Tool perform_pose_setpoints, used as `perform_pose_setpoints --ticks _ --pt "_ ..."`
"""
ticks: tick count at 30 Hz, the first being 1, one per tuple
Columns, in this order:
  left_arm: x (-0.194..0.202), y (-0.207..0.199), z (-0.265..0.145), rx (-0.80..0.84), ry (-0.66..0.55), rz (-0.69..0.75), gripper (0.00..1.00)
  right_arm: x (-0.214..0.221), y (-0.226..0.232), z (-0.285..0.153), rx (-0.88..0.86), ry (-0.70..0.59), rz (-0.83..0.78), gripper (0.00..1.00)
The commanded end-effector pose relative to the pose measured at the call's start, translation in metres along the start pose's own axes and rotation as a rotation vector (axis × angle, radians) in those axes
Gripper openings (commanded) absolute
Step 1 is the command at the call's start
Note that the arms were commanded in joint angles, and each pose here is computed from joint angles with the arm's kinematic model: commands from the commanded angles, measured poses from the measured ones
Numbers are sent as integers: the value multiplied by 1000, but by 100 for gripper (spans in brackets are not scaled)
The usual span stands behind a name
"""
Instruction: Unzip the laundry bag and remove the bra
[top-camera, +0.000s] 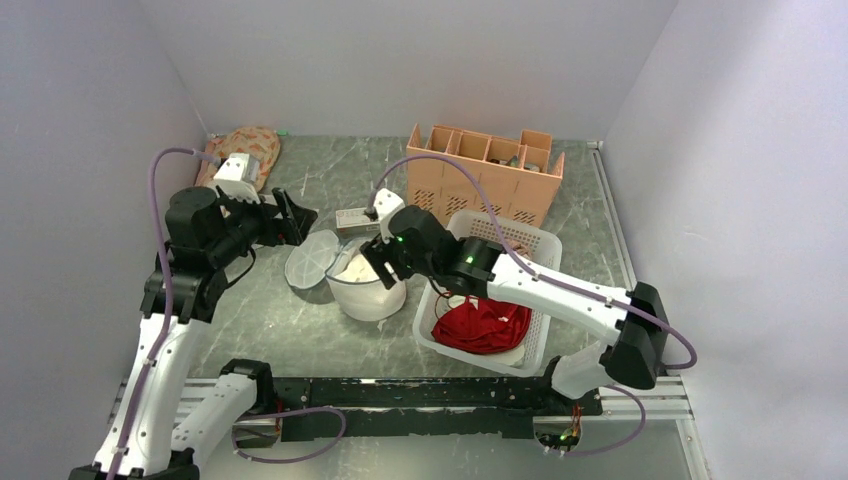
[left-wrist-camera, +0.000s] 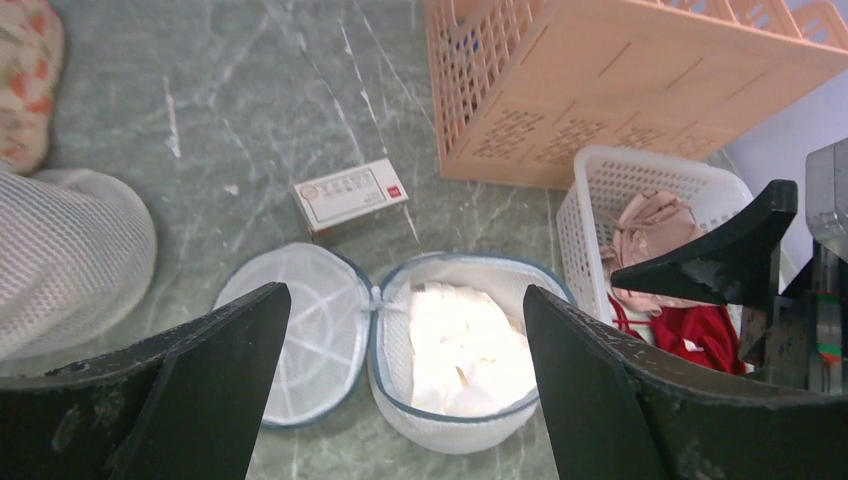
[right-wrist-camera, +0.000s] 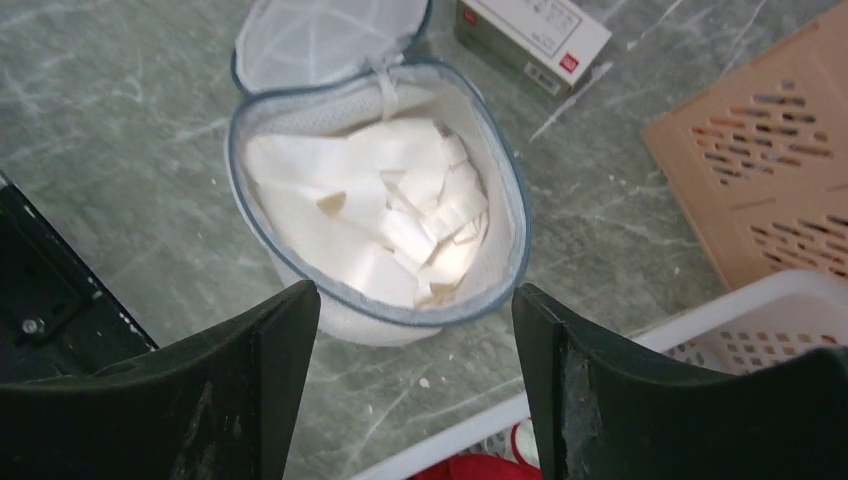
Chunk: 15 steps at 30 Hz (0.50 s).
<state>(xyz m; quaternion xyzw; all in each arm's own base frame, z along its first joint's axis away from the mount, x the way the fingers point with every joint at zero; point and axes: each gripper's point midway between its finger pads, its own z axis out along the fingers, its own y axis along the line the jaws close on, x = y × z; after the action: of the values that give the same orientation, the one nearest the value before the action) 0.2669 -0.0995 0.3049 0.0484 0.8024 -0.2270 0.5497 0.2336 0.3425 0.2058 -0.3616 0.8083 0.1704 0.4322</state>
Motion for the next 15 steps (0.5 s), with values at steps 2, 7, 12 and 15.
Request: perform_pose_setpoints --ticks 2,7,12,15 --pt "-24 17 -12 -92 -159 103 98 -19 9 11 22 6 29 71" --pt "-11 38 -28 -203 -228 117 98 -30 33 39 -59 16 93 57" --pt "-13 41 -44 -237 -298 113 98 -6 50 72 -101 135 104 55" --pt "-13 38 -43 -215 -314 120 99 11 58 86 -120 191 122 58"
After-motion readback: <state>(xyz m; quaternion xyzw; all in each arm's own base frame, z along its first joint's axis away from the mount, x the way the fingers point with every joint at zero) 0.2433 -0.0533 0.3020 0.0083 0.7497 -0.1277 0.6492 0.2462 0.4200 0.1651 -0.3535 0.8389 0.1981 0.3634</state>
